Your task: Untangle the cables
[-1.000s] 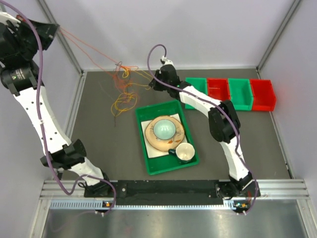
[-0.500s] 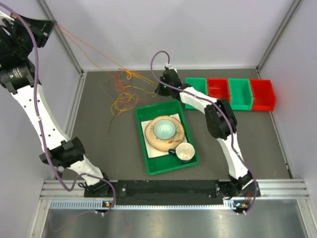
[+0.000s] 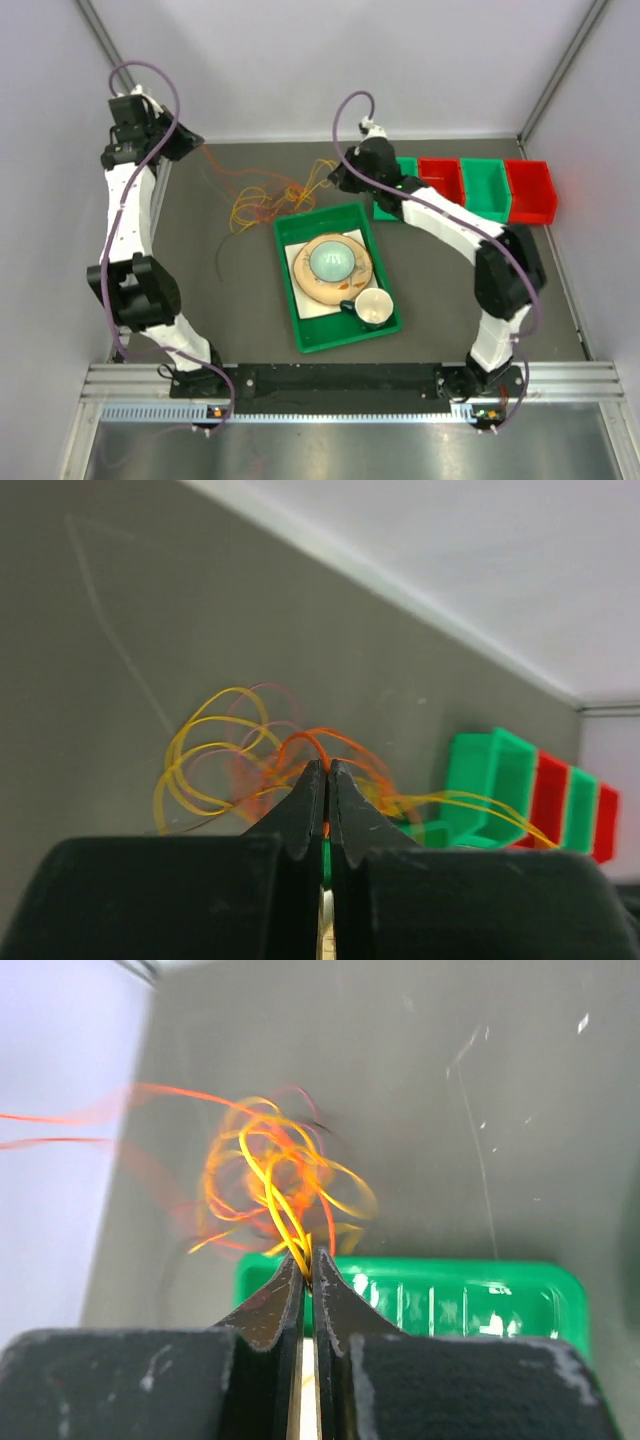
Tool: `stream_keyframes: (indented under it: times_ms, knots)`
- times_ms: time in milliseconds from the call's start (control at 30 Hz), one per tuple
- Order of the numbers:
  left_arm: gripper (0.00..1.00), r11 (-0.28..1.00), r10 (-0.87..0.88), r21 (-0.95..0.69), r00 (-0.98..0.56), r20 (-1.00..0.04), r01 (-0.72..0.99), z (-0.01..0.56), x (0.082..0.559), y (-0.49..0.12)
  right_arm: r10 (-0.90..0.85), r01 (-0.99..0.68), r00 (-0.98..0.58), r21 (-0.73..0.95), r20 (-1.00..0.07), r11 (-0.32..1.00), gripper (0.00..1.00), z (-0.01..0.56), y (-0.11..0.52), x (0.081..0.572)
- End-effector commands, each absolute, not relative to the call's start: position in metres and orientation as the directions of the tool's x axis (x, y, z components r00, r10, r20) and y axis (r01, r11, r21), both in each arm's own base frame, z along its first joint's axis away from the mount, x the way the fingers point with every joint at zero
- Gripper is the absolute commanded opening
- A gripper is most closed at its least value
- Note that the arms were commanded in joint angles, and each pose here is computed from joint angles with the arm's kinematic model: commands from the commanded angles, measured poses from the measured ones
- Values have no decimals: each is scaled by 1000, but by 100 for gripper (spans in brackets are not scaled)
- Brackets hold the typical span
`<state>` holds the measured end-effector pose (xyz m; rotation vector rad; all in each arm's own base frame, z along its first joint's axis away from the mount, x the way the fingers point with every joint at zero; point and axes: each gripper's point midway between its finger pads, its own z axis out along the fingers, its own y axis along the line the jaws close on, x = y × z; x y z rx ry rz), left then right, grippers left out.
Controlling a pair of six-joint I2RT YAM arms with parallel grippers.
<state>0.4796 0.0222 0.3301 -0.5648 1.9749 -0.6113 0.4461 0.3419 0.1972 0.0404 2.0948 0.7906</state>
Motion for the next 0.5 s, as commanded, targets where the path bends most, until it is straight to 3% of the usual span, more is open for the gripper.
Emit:
stream_keyframes:
  times_ms: [0, 200, 233, 300, 333, 400, 467]
  knots:
    - [0, 837, -544, -493, -456, -705, -237, 282, 489, 40, 357, -354, -472, 544, -806, 761, 0, 276, 323, 422]
    - [0, 843, -535, -394, -497, -684, -366, 228, 494, 63, 266, -432, -510, 511, -818, 744, 0, 285, 315, 386]
    - [5, 846, -531, -392, -507, -679, -361, 224, 495, 62, 259, -449, -507, 508, -822, 735, 0, 294, 317, 385]
    - [28, 853, -518, -443, -547, -658, -274, 228, 496, 40, 226, -477, -531, 508, -817, 717, 0, 296, 324, 382]
    - [76, 852, -509, -476, -552, -660, -216, 238, 495, 27, 225, -516, -518, 511, -826, 687, 0, 317, 332, 380]
    - [99, 823, -472, -568, -566, -676, -7, 262, 493, -15, 199, -551, -522, 506, -829, 663, 0, 326, 343, 377]
    - [99, 776, -452, -612, -542, -709, 153, 298, 481, -49, 195, -609, -510, 512, -838, 606, 0, 350, 354, 372]
